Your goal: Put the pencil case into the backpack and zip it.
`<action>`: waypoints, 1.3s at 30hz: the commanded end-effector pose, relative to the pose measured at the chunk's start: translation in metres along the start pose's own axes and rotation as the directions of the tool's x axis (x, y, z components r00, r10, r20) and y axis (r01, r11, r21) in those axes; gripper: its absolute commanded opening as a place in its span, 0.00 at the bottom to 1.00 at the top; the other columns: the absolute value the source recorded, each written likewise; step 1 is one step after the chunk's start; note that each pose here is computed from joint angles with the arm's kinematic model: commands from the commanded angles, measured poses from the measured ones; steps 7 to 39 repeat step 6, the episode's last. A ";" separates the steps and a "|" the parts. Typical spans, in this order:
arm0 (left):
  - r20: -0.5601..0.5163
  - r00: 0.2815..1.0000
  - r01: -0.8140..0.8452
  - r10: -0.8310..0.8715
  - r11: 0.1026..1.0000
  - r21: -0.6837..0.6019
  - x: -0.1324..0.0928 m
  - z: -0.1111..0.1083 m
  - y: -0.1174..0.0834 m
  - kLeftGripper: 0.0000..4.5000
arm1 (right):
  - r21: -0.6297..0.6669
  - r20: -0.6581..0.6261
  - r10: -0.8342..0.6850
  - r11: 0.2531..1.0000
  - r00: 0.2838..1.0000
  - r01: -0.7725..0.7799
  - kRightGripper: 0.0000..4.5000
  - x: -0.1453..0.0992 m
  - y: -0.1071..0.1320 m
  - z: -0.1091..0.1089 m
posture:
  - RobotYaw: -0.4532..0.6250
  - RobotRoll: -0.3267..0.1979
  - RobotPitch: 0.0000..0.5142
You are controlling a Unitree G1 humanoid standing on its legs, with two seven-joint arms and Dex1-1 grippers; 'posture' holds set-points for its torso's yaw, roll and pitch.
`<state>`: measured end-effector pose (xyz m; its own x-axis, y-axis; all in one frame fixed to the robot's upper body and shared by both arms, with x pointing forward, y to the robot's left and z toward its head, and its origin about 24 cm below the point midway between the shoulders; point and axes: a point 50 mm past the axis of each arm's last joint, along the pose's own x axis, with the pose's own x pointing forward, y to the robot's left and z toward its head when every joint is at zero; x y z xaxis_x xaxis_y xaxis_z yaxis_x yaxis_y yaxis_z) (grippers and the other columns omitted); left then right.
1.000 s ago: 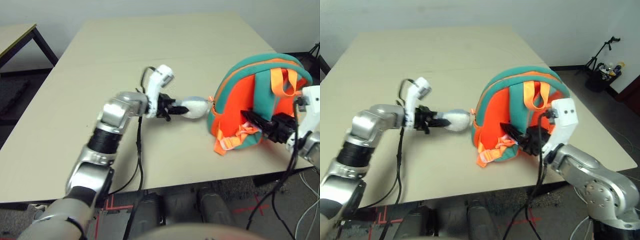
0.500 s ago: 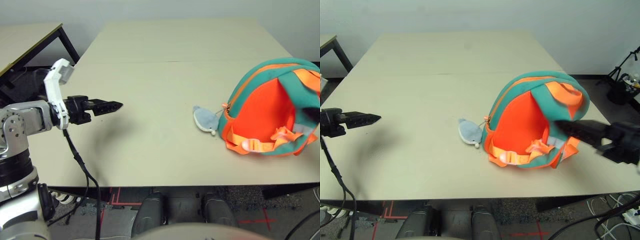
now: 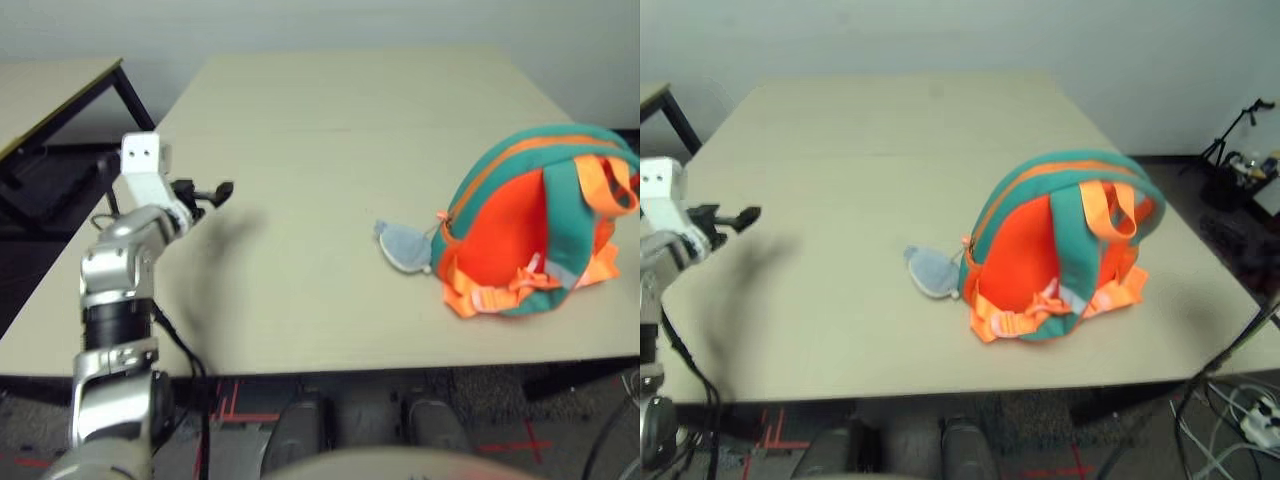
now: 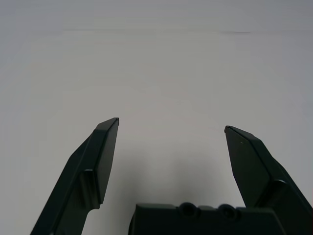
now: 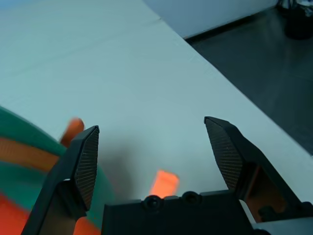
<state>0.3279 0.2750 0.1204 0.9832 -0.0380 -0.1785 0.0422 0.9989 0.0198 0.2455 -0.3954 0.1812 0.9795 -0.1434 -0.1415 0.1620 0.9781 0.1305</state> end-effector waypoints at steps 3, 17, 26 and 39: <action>0.074 0.986 -0.150 0.150 0.989 -0.010 -0.004 -0.029 0.014 0.99 | -0.113 0.031 -0.051 0.992 0.998 0.054 0.99 0.026 0.007 -0.023 | 0.40 0.62 0.09; 0.097 0.975 -0.198 0.197 0.980 -0.008 -0.009 -0.037 0.019 0.99 | -0.141 0.069 -0.064 0.987 0.996 0.073 0.99 0.032 0.011 -0.028 | 0.42 0.62 0.10; 0.097 0.975 -0.198 0.197 0.980 -0.008 -0.009 -0.037 0.019 0.99 | -0.141 0.069 -0.064 0.987 0.996 0.073 0.99 0.032 0.011 -0.028 | 0.42 0.62 0.10; 0.097 0.975 -0.198 0.197 0.980 -0.008 -0.009 -0.037 0.019 0.99 | -0.141 0.069 -0.064 0.987 0.996 0.073 0.99 0.032 0.011 -0.028 | 0.42 0.62 0.10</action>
